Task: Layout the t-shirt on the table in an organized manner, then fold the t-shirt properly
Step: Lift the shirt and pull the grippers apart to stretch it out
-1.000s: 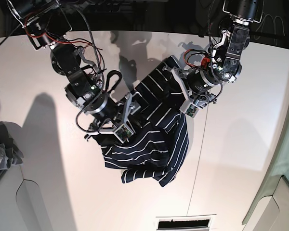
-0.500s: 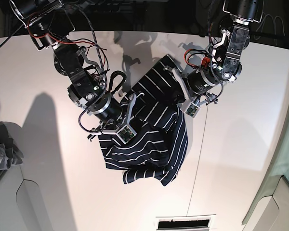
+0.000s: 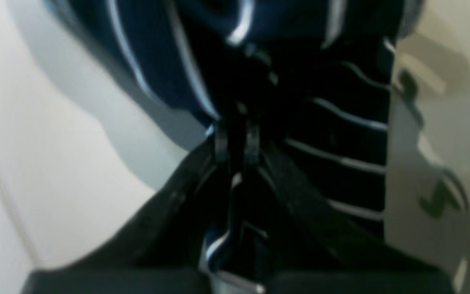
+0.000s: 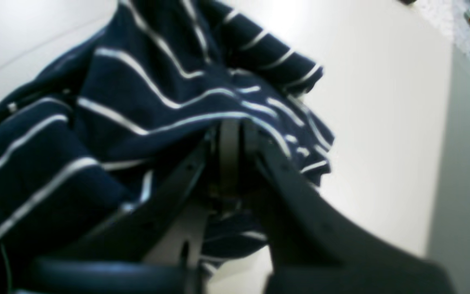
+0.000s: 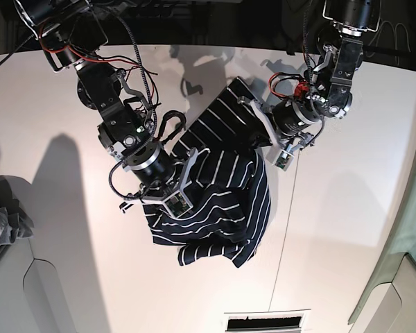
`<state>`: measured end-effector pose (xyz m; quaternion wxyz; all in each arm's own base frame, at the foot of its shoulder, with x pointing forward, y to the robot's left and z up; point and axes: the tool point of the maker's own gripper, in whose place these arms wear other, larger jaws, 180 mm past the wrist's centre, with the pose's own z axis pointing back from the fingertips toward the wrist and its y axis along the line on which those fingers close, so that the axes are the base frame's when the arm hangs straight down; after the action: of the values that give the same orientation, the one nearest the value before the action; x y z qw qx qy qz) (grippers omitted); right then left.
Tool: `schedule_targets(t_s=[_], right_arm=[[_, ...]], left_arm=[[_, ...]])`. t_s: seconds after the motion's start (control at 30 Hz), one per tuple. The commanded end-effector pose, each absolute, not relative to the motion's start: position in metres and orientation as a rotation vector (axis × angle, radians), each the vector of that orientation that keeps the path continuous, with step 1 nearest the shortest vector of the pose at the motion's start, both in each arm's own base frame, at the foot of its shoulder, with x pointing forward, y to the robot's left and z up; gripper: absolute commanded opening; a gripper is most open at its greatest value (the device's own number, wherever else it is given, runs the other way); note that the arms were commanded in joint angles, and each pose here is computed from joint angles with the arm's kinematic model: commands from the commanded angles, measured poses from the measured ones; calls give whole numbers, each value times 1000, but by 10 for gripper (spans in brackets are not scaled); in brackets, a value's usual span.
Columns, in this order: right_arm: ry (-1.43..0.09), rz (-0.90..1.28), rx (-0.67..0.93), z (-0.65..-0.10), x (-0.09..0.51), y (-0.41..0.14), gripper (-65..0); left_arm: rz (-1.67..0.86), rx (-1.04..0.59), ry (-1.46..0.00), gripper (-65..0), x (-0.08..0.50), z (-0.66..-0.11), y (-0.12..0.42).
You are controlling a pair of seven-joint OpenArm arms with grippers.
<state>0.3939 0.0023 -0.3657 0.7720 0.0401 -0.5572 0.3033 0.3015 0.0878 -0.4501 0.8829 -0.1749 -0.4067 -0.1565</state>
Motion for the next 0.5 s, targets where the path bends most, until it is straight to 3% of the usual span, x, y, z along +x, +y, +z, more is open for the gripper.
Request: schedule_targets(t_s=[0.0, 0.2, 0.47], right_arm=[[-1304, 621, 74, -334, 410, -1, -650], [-1379, 458, 49, -293, 429, -40, -650], [-1418, 268, -39, -269, 445, -118, -650]], left_arm=[[-305, -367, -889, -650, 312, -439, 93], [-229, -322, -872, -650, 315, -440, 123], [-42, -288, -967, -650, 333, -413, 184]])
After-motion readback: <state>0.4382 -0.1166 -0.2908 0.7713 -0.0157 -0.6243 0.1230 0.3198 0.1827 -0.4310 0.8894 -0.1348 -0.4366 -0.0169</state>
